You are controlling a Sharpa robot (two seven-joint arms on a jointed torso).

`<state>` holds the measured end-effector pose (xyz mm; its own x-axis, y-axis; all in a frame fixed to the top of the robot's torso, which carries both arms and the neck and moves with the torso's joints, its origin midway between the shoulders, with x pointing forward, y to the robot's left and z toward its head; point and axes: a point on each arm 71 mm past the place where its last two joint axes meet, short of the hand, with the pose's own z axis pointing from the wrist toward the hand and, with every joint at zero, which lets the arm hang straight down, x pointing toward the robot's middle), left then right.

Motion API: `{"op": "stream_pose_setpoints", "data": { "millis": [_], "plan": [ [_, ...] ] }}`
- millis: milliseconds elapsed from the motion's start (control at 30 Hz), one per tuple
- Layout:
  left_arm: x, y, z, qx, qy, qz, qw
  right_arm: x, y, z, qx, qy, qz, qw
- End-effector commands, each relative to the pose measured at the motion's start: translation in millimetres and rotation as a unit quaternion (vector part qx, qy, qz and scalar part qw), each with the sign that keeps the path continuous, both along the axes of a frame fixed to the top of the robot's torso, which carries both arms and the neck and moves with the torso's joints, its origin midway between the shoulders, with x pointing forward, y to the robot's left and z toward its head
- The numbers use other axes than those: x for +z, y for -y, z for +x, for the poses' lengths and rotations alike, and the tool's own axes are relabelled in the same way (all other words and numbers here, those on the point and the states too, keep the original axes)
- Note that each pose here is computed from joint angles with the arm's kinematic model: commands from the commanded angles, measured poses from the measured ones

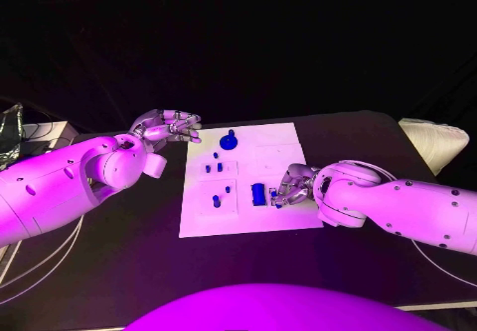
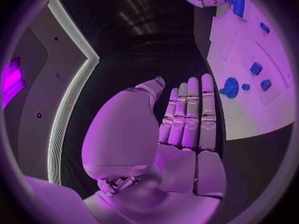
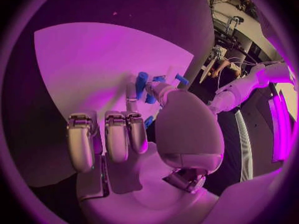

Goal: Assemble the parts on the task board

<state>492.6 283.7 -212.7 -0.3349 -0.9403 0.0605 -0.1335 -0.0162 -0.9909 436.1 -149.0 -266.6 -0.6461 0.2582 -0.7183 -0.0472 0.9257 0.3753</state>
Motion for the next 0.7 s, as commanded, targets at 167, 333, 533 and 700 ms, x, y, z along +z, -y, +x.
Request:
{"op": "stream_pose_setpoints", "data": {
  "millis": [167,333,533,700],
  "plan": [
    [0.6,2.3,-1.0,-0.009,0.002,-0.003,1.0,-1.6,-1.0,4.2,0.003,0.016,-0.01,1.0],
    [0.7,1.9,-1.1,-0.009,0.002,-0.003,1.0,-2.4,-1.1,6.0,0.001,0.021,-0.011,1.0],
    [0.7,1.8,-1.2,-0.009,0.002,-0.003,1.0,-2.4,-3.0,5.9,0.001,0.025,-0.008,1.0],
    [0.6,2.2,-1.2,-0.01,0.002,-0.002,1.0,-2.7,-4.1,5.5,0.001,0.025,-0.007,1.0]
  ]
}}
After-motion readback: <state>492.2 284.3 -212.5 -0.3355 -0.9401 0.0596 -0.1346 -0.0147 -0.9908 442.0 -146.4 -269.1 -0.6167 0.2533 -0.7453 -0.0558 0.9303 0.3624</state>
